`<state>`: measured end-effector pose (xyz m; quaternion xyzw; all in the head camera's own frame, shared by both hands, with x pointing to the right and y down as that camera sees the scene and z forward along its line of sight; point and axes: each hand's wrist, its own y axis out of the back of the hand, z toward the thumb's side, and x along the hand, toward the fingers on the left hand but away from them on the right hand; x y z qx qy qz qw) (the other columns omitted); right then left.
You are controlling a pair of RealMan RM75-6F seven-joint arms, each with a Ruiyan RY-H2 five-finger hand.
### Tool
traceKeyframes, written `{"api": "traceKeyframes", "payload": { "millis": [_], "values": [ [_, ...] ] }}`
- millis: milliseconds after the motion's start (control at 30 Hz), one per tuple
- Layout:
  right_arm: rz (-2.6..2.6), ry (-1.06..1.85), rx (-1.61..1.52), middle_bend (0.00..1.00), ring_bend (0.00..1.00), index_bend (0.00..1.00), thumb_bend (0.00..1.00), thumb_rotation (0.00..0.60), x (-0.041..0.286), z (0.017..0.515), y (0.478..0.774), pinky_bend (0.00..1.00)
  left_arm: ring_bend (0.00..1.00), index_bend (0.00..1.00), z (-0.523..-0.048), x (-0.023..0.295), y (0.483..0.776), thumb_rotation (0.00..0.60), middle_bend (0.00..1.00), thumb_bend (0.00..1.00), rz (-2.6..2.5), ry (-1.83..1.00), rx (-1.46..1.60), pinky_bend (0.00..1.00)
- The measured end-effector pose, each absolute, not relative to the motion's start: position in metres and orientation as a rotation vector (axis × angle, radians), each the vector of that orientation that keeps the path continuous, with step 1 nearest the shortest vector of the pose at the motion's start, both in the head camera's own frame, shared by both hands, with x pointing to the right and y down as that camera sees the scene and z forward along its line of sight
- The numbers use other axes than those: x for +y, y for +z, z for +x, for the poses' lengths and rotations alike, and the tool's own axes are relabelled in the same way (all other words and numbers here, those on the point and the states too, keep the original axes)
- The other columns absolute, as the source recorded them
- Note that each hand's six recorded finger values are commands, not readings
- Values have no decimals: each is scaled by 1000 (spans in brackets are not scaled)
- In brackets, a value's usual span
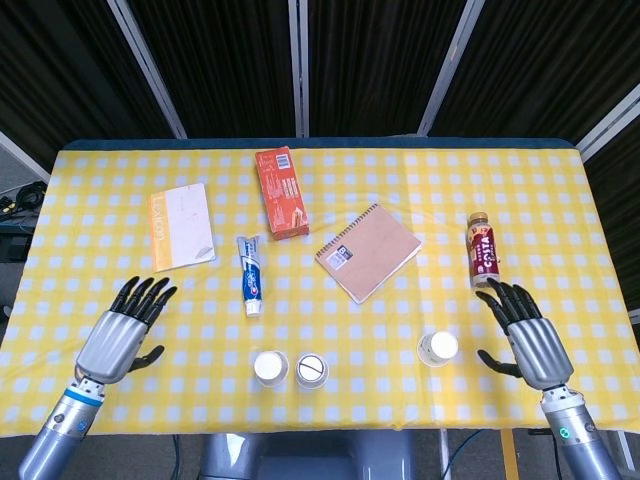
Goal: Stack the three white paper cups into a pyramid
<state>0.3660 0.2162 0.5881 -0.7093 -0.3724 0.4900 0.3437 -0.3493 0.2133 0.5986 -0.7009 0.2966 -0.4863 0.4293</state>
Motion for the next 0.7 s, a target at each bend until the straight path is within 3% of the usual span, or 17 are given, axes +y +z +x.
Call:
{"api": "traceKeyframes", "payload": {
  "millis": [267, 700],
  "values": [
    [-1897, 1319, -798, 0, 0, 240, 122, 600, 222, 341, 582, 36, 0, 3, -370, 208, 581, 600, 0, 230, -1730, -1203, 813, 0],
    [-1945, 1332, -728, 0, 0, 243, 133, 600, 221, 313, 606, 36, 0, 2, -367, 213, 574, 600, 0, 231, -1727, -1169, 806, 0]
  ]
}}
